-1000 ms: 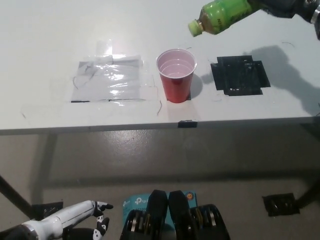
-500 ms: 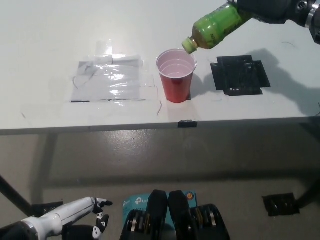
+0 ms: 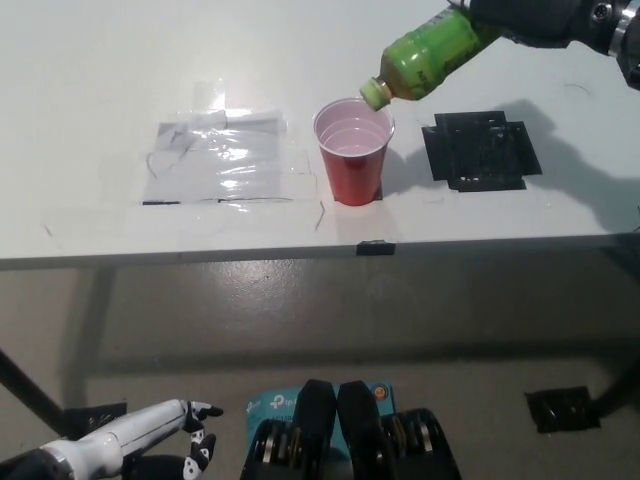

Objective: The robot uses its right hand to pick up a bottle kept in the middle of the desk and tilt it into a cup kept next to it to pour water out

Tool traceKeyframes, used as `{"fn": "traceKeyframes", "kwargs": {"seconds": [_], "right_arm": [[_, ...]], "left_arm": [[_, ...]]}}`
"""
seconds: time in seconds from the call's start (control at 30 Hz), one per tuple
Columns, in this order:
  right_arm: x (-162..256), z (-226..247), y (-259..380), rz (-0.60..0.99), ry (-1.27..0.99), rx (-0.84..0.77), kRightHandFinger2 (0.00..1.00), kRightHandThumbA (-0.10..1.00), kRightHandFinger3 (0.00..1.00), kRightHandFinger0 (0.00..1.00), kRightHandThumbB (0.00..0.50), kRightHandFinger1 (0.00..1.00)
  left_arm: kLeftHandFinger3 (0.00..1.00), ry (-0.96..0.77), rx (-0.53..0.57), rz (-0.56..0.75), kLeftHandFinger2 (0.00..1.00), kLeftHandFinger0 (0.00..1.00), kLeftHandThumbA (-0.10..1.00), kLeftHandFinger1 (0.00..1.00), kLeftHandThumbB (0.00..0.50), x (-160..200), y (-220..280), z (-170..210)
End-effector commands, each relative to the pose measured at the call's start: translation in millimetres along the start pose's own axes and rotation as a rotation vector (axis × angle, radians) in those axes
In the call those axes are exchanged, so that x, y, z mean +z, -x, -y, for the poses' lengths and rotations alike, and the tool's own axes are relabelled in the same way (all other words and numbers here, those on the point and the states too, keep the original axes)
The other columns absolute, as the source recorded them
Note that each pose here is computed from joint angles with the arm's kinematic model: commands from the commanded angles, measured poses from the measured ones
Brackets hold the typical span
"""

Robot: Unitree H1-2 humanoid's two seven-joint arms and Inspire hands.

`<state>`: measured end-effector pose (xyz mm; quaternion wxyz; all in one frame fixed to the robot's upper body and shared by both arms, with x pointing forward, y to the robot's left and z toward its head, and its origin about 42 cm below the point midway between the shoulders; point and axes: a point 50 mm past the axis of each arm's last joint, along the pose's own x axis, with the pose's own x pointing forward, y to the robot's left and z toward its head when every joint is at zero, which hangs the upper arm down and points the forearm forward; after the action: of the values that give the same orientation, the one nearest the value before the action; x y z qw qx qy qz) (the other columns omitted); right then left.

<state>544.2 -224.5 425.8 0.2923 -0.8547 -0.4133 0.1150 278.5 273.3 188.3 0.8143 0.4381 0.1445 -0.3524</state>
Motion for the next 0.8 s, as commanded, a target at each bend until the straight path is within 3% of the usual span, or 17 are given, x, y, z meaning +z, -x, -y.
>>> {"fn": "traceKeyframes", "kwargs": {"seconds": [0.0, 0.1, 0.13, 0.23, 0.27, 0.3, 0.37, 0.4, 0.57, 0.6, 0.67, 0.77], "right_arm": [[-19.9, 17.8, 2.6, -0.148, -0.089, -0.076, 0.01, -0.02, 0.34, 0.00, 0.178, 0.00], [-11.4, 14.3, 2.9, -0.240, -0.208, -0.111, 0.00, 0.01, 0.33, 0.00, 0.189, 0.00], [-7.4, 11.7, 2.0, -0.308, -0.307, -0.097, 0.02, 0.03, 0.39, 0.00, 0.181, 0.00], [5.1, 4.2, 2.4, -0.411, -0.501, -0.070, 0.06, 0.00, 0.42, 0.00, 0.148, 0.00], [11.3, -0.7, 2.7, -0.441, -0.581, -0.070, 0.11, -0.03, 0.38, 0.00, 0.100, 0.02], [17.1, -4.1, 2.6, -0.463, -0.636, -0.061, 0.17, -0.04, 0.29, 0.00, 0.050, 0.02], [26.0, -8.8, 2.3, -0.503, -0.718, -0.042, 0.22, -0.03, 0.33, 0.00, 0.019, 0.03], [30.4, -10.3, 2.4, -0.514, -0.762, -0.043, 0.24, -0.07, 0.31, 0.00, 0.001, 0.03], [64.6, -22.1, 2.0, -0.627, -1.073, -0.074, 0.25, -0.10, 0.33, 0.00, 0.000, 0.01], [72.1, -24.4, 1.4, -0.649, -1.133, -0.098, 0.22, -0.10, 0.36, 0.00, 0.000, 0.00], [90.1, -33.9, -1.1, -0.717, -1.338, -0.159, 0.00, -0.10, 0.33, 0.00, 0.000, 0.00], [100.1, -39.1, -2.2, -0.758, -1.518, -0.182, 0.00, -0.10, 0.32, 0.00, 0.000, 0.00]], "left_arm": [[1.00, -0.018, 0.008, -0.012, 1.00, 1.00, 1.00, 1.00, 0.345, 0.4, 6.3, -2.1], [1.00, -0.030, 0.006, -0.021, 1.00, 1.00, 1.00, 1.00, 0.345, 0.5, 6.8, -2.5], [1.00, -0.032, 0.011, -0.021, 1.00, 1.00, 1.00, 1.00, 0.343, 0.7, 6.8, -2.6], [1.00, 0.003, 0.012, -0.008, 1.00, 1.00, 1.00, 1.00, 0.337, -0.7, 5.8, 2.3], [1.00, -0.014, 0.009, -0.019, 1.00, 1.00, 1.00, 1.00, 0.366, -0.7, 6.0, 2.2], [1.00, -0.015, 0.009, -0.020, 1.00, 1.00, 1.00, 1.00, 0.362, -0.5, 5.8, 4.3], [1.00, -0.018, 0.008, -0.019, 1.00, 1.00, 1.00, 1.00, 0.365, -0.3, 5.6, 5.3], [1.00, 0.001, 0.004, -0.011, 1.00, 1.00, 1.00, 1.00, 0.348, -0.7, 5.2, 5.4], [1.00, -0.005, 0.008, -0.017, 1.00, 1.00, 1.00, 1.00, 0.337, -0.4, 5.2, 5.7], [1.00, -0.005, 0.008, -0.014, 1.00, 1.00, 1.00, 1.00, 0.345, -0.2, 5.4, 5.5], [1.00, 0.005, 0.005, -0.006, 1.00, 1.00, 1.00, 1.00, 0.347, -0.6, 5.6, 5.4], [1.00, 0.005, 0.000, -0.013, 1.00, 1.00, 1.00, 1.00, 0.360, -1.3, 5.0, 11.8]]}}
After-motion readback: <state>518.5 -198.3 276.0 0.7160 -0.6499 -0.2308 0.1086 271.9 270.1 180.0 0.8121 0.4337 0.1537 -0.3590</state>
